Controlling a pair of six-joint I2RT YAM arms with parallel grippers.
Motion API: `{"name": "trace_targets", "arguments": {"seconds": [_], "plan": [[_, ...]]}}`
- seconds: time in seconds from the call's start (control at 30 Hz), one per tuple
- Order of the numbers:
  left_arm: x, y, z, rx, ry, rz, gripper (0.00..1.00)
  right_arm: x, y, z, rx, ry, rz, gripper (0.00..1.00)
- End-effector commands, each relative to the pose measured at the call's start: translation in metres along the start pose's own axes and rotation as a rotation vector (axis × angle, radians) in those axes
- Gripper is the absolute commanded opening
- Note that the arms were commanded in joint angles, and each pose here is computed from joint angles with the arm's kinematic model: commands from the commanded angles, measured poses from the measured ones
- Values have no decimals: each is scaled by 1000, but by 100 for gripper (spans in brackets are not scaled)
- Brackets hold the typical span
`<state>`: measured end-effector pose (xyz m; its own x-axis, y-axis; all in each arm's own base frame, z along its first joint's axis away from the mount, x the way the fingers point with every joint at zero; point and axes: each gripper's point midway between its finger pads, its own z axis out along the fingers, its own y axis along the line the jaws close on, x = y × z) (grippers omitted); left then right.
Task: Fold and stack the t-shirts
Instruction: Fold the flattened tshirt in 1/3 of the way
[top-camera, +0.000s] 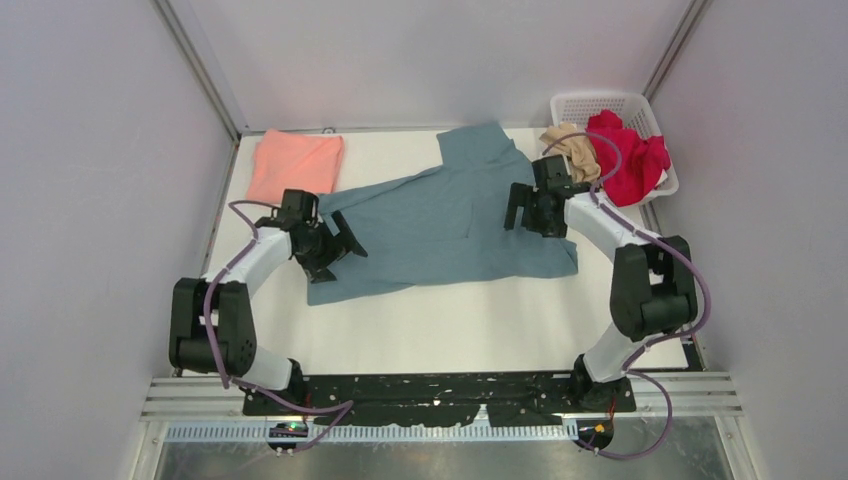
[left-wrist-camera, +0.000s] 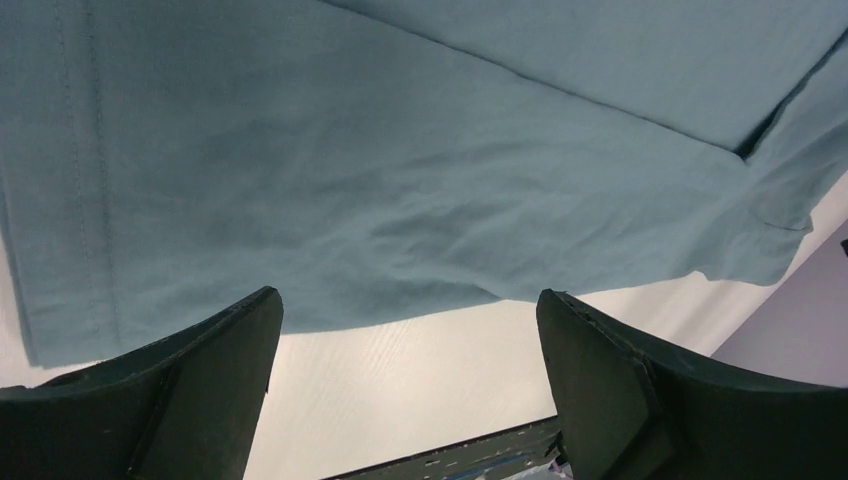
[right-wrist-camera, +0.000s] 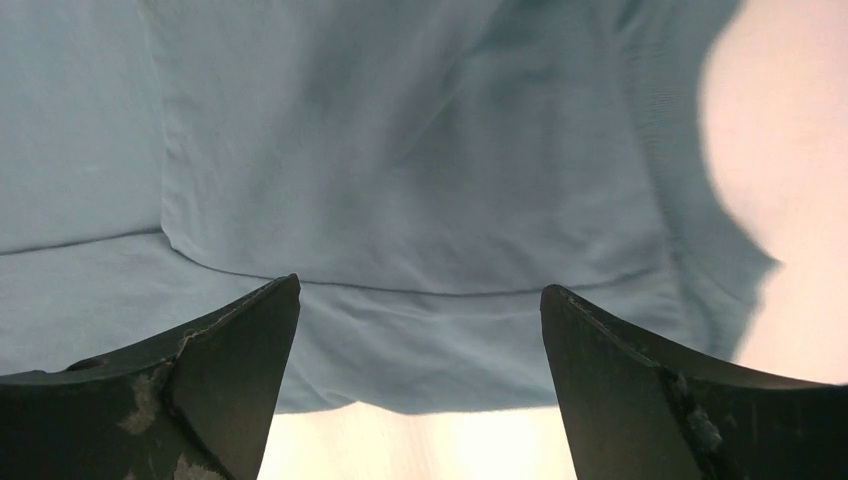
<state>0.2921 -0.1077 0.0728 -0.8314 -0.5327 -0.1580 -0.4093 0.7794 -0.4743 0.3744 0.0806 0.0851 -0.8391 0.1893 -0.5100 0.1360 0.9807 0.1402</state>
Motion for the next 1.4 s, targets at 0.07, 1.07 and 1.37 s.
{"name": "trace_targets", "arguments": {"seconds": [0.07,1.07,1.37], "plan": [[-7,-3,21,44,10,45,100,6,35,31,-193,18,40,95],[112,119,-25,-229,59,-20,100,225,-43,-79,-37,385,205,95],[70,78,-53,-153,-69,42,100,151,-33,-97,-64,114,164,95]]}}
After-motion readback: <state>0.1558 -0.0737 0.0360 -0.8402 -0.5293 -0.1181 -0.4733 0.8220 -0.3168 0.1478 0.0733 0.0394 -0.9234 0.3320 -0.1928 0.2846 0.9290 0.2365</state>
